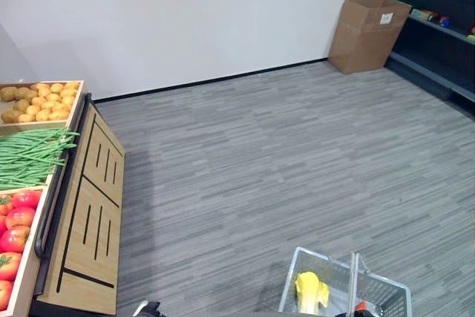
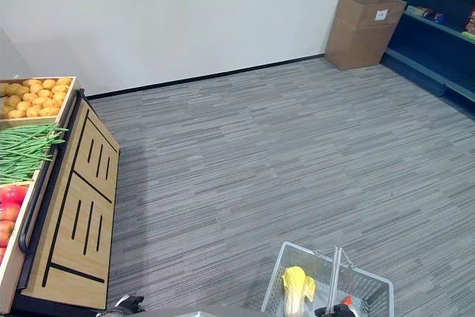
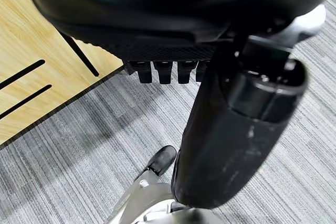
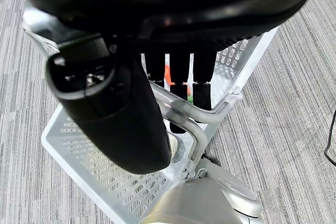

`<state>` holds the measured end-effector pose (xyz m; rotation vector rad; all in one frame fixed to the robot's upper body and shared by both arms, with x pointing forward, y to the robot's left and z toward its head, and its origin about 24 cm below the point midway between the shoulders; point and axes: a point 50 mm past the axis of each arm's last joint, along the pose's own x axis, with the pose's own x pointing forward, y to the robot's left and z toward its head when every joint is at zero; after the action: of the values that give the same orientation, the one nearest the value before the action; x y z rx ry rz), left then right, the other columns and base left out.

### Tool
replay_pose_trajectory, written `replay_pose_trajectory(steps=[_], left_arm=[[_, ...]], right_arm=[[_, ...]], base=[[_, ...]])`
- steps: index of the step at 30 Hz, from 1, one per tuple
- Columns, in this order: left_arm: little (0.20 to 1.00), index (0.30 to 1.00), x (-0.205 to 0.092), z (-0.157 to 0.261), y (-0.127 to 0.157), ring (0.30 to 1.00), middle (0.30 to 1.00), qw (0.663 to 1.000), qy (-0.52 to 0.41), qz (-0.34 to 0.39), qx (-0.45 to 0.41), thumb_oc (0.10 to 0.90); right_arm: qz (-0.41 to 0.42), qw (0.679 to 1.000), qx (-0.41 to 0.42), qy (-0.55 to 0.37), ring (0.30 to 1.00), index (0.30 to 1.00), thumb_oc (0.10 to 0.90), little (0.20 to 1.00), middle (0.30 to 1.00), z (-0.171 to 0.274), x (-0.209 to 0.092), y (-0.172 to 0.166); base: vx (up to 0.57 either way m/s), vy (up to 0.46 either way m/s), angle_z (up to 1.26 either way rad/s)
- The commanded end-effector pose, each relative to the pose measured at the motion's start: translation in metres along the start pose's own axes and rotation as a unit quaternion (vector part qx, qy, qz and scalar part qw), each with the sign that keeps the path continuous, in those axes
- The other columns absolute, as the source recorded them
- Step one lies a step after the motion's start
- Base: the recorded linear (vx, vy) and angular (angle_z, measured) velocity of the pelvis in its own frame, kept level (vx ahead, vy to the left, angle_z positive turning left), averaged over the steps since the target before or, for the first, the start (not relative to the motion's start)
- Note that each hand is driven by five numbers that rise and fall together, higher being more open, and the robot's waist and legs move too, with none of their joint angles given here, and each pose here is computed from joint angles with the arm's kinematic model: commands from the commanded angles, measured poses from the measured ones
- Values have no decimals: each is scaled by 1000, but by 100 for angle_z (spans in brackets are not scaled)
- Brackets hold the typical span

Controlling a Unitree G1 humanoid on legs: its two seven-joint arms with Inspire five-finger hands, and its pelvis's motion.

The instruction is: Get the vegetables into the basket

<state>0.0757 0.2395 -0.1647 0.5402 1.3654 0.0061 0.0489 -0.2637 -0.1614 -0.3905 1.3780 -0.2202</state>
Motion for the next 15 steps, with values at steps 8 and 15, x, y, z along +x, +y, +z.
replay_pose_trajectory(steps=[8, 15], left_arm=[[1000, 1000, 1, 13, 5, 1000, 1000, 1000, -8, 7, 2, 900], [1000, 1000, 1, 25, 6, 1000, 1000, 999, -36, 5, 1, 900]], right_arm=[[13, 1000, -2, -1, 300, 300, 400, 300, 300, 9, 1, 6], [17, 1000, -6, -1, 300, 300, 400, 300, 300, 9, 1, 6]], base=[[0, 0, 0], [0, 0, 0]])
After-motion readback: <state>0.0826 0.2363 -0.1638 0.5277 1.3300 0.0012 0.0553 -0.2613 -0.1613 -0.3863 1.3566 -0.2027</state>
